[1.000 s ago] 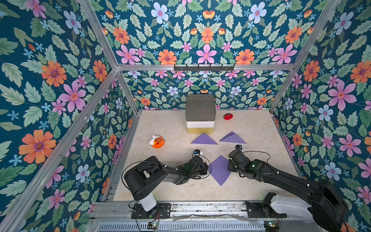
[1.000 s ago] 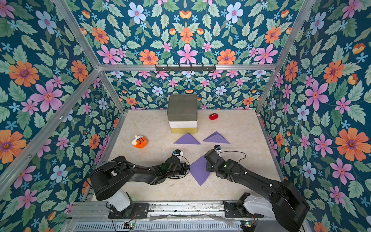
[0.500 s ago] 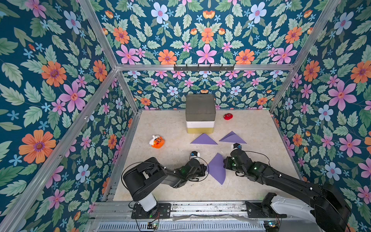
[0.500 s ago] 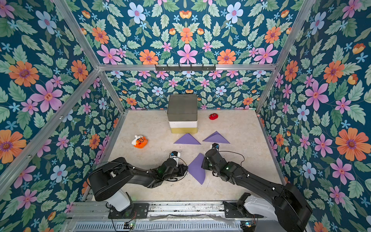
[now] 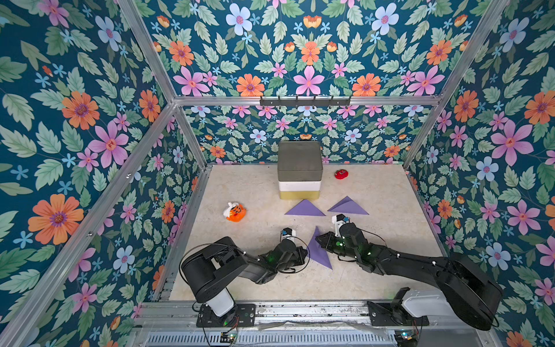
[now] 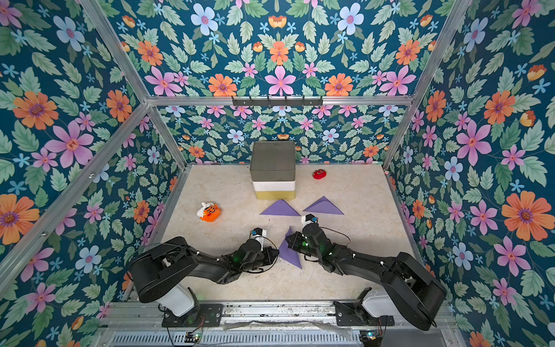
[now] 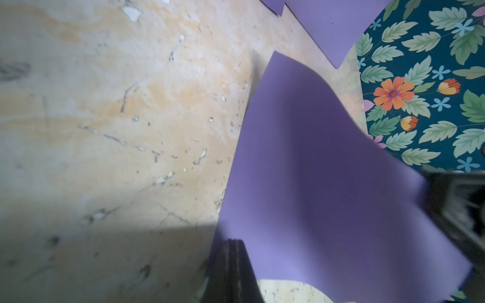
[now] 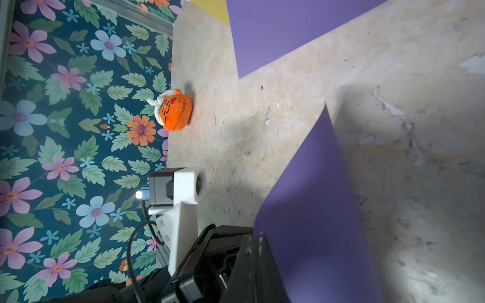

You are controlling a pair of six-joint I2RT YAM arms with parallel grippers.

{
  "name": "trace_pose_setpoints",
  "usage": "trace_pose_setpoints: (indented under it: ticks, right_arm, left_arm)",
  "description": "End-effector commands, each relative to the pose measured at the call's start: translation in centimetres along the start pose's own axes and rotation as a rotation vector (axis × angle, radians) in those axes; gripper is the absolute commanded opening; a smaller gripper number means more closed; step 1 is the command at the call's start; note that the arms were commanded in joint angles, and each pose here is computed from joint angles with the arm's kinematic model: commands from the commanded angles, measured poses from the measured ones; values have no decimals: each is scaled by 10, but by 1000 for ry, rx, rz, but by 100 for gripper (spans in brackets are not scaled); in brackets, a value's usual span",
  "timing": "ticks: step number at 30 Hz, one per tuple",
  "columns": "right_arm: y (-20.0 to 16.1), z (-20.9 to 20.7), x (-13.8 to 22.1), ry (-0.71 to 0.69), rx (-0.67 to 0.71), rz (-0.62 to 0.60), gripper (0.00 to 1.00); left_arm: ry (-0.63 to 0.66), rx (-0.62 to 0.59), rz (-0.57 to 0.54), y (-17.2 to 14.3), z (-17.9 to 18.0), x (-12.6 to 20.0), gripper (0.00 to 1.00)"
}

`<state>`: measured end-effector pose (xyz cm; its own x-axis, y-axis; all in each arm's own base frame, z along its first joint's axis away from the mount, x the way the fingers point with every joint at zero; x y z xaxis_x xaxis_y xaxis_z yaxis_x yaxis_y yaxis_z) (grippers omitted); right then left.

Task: Fold the square paper diagonally
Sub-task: Fold the paper at the center of the board.

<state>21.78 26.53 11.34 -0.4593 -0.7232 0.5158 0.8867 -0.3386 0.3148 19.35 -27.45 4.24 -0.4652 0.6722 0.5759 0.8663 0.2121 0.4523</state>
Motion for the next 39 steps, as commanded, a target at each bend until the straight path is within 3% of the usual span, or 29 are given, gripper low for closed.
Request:
trace_pose_setpoints:
  ticks: [1, 24, 39]
  right_arm:
    - [2, 12, -7, 72, -17, -4, 0]
    - [-15, 2, -46, 98, -78, 68, 0]
    - [-22, -25, -58, -8, -54, 73, 0]
  left_arm:
    - [89, 6, 31, -10, 20, 2, 0]
    - [119, 5, 18, -10, 26, 9, 0]
    - [122, 6, 17, -10, 27, 11, 0]
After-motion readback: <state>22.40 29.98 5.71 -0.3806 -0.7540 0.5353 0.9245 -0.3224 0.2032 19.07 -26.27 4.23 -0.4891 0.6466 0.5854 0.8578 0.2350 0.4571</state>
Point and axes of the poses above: each gripper's point midway between its finger pads, its own x axis back along the fingers, its own z axis along the line the jaws close on, y = z × x, the point moved 4 cm from there along x, back along the fingers, and after that the axes turned 1 degree about -x, right-handed, at the moved point
